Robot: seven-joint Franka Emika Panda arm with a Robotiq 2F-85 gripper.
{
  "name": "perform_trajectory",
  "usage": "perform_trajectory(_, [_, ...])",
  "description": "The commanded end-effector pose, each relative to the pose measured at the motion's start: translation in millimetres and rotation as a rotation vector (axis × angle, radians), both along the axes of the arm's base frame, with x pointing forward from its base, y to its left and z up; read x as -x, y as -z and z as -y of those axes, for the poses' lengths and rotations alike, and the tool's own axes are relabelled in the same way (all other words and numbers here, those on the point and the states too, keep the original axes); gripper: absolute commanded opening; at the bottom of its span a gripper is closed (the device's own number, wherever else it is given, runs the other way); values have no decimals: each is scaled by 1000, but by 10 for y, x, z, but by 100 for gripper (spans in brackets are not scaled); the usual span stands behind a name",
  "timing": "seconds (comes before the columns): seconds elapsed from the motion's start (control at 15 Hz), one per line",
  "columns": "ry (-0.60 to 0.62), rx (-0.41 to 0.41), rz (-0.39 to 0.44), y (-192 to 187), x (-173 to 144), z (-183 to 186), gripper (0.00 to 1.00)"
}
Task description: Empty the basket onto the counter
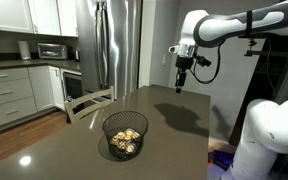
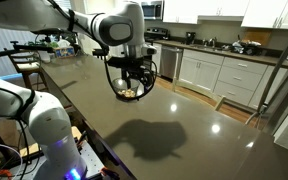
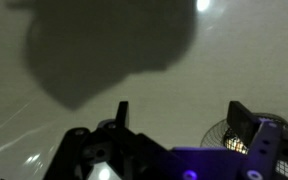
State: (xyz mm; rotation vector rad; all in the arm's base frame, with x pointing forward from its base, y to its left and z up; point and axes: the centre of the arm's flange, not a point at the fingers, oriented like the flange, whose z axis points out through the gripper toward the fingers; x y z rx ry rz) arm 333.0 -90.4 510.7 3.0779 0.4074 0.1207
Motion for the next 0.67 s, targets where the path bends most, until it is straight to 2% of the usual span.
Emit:
perform_trajectory(0.0, [26,57,-52,55,-151,-297,100])
perform_trajectory(0.27, [-5,73,-72,127,-269,-608,100])
perform_trajectory(0.33, [-7,63,-52,136,-163,-502,100])
perform_trajectory(0.6, [-20,72,-63,171,-203,-596,100])
